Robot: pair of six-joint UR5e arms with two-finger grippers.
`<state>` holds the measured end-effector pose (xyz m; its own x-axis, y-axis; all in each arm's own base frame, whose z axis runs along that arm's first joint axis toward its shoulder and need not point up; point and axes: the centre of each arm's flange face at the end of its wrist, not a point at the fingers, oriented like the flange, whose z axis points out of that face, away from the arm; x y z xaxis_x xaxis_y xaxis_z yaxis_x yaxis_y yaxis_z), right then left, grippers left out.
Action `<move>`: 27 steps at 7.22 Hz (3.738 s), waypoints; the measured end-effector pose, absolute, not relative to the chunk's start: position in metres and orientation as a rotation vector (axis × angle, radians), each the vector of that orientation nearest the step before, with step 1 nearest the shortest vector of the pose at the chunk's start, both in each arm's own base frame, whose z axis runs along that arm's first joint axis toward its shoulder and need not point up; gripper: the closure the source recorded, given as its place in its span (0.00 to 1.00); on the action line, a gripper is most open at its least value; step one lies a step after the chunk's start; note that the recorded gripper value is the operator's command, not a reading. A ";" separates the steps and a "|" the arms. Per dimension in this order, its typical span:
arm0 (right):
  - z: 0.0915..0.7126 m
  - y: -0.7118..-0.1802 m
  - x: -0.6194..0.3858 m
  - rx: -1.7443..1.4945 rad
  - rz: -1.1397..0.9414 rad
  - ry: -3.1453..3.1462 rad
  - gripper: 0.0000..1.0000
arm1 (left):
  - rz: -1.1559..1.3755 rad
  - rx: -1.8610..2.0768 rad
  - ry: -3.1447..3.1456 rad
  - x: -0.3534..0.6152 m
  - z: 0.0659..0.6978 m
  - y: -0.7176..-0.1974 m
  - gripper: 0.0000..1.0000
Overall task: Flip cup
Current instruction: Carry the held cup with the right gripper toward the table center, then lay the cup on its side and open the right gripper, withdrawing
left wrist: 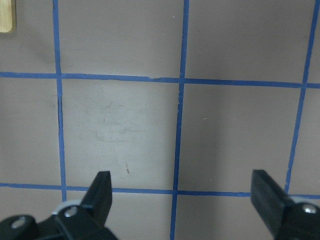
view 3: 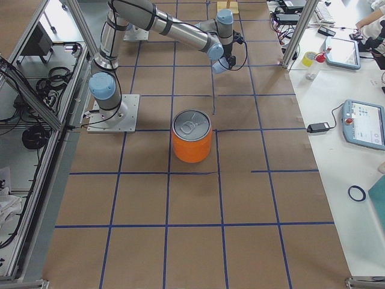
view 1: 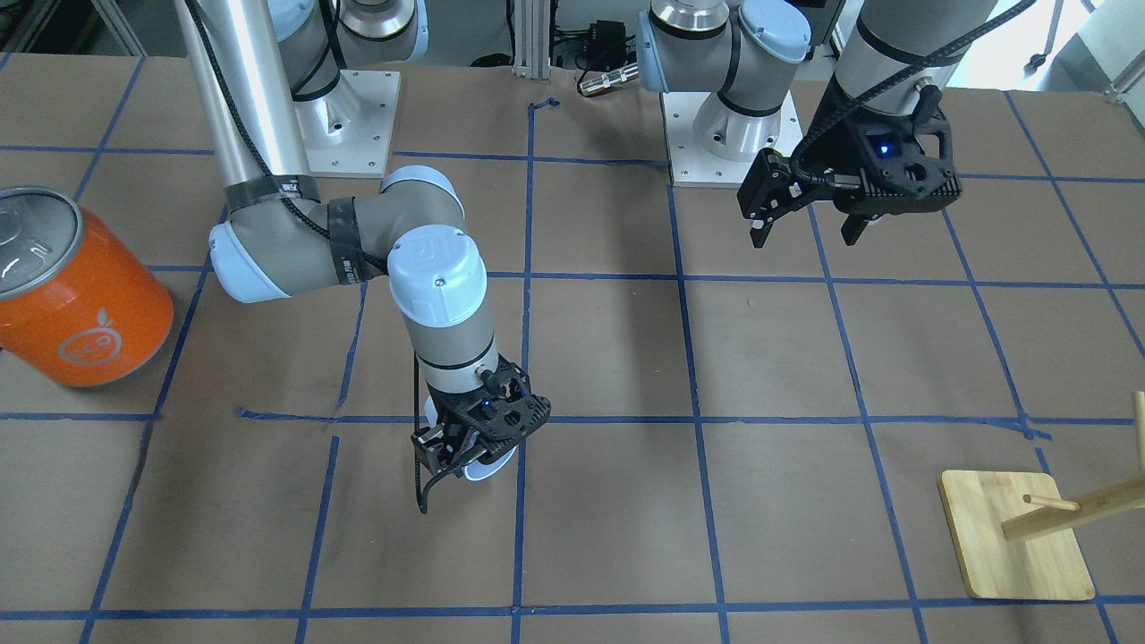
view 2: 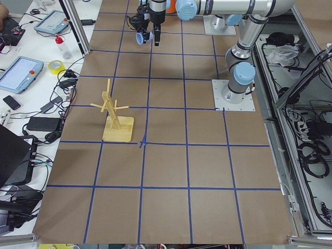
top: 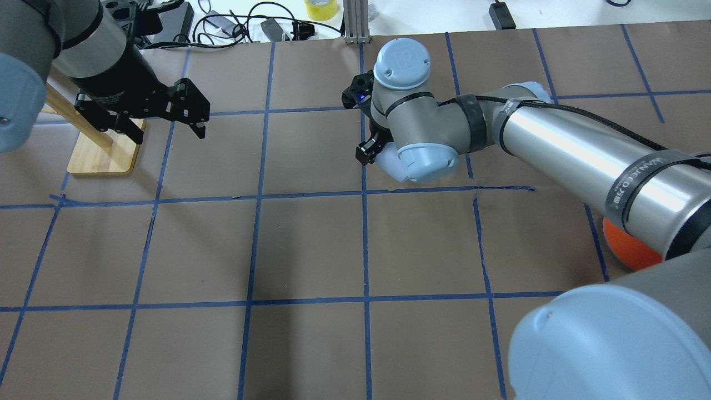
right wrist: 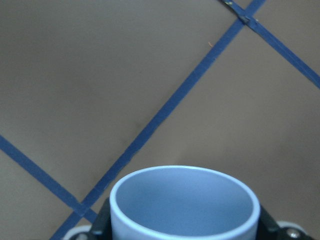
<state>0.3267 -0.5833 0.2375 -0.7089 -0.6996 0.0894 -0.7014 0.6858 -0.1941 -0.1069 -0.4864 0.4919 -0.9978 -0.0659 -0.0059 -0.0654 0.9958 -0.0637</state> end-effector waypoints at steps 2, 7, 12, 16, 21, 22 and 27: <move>0.232 -0.568 0.359 1.483 0.378 -2.726 0.83 | -0.103 -0.106 3.129 -0.105 0.493 -0.486 0.00; 0.208 -0.554 0.401 2.161 0.423 -2.275 0.78 | -0.109 -0.105 3.130 -0.106 0.493 -0.487 0.00; 0.196 -0.550 0.407 2.295 0.420 -2.177 0.53 | -0.093 -0.103 3.129 -0.106 0.488 -0.487 0.00; 0.189 -0.547 0.407 2.304 0.394 -2.184 0.00 | -0.083 -0.103 3.105 -0.103 0.485 -0.485 0.00; 0.250 -0.549 0.397 2.242 0.484 -2.253 0.00 | -0.049 -0.111 3.081 -0.097 0.476 -0.490 0.00; 0.271 -0.548 0.387 2.195 0.495 -2.298 0.00 | -0.038 -0.134 3.084 -0.094 0.473 -0.492 0.00; 0.379 -0.567 0.281 1.556 0.629 -2.734 0.00 | -0.072 -0.220 3.277 -0.109 0.390 -0.541 0.00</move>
<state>0.2810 -0.5666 0.3790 -0.5278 -0.8388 0.1335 -0.8127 0.4531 -0.3662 -0.1094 -0.5413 0.3899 -0.9808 -0.1300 0.1453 -0.1363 0.9901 -0.0340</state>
